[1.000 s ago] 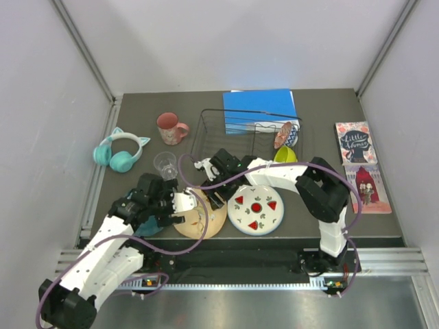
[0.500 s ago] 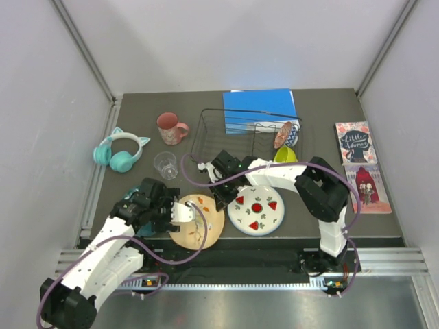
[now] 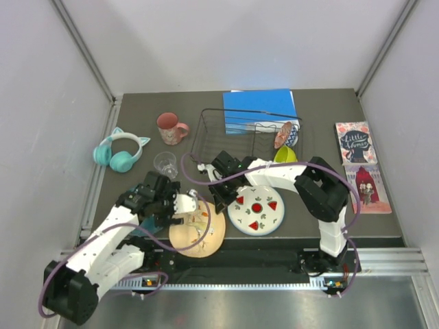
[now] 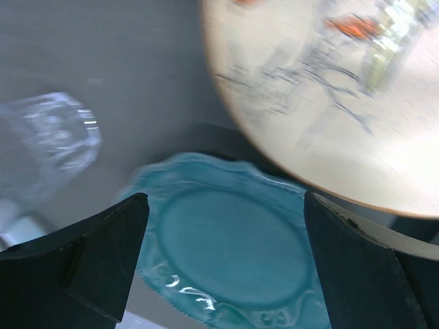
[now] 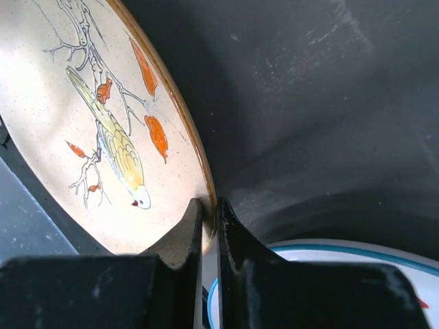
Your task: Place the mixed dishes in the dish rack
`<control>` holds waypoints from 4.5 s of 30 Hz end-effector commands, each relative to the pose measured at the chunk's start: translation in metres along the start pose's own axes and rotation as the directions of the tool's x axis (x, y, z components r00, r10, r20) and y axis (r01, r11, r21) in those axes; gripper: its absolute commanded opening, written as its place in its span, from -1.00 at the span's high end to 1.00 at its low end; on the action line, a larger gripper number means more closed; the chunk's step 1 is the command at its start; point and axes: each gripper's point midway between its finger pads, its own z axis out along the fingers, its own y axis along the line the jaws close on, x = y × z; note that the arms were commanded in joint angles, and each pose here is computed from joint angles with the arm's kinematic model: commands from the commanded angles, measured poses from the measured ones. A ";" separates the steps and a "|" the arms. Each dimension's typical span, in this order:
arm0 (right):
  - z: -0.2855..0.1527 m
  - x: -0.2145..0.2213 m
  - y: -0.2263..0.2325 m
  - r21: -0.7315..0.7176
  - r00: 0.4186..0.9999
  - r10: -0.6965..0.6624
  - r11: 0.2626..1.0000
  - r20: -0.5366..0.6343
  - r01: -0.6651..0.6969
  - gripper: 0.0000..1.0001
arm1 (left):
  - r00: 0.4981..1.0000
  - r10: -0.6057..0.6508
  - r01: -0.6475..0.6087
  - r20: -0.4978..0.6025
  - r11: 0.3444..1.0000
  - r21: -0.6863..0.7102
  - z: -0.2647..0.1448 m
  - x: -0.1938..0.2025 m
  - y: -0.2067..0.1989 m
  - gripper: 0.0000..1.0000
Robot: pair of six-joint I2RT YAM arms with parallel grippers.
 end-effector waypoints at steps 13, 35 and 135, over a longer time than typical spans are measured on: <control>-0.135 -0.095 -0.002 0.350 0.873 -0.248 0.932 0.419 0.097 1.00 | 0.649 -0.532 0.750 0.544 0.564 -0.344 -0.151 -0.044 0.187 -0.98; -0.247 -0.157 -0.006 0.366 0.752 -0.239 0.931 0.615 -0.003 1.00 | 0.966 -0.105 0.139 0.237 0.981 -0.133 -0.091 -0.035 0.060 -0.98; -0.411 -0.192 -0.167 0.964 0.575 -0.775 -0.187 -0.262 0.188 1.00 | 0.741 -0.667 0.665 0.071 0.745 0.059 0.087 -0.087 0.242 0.07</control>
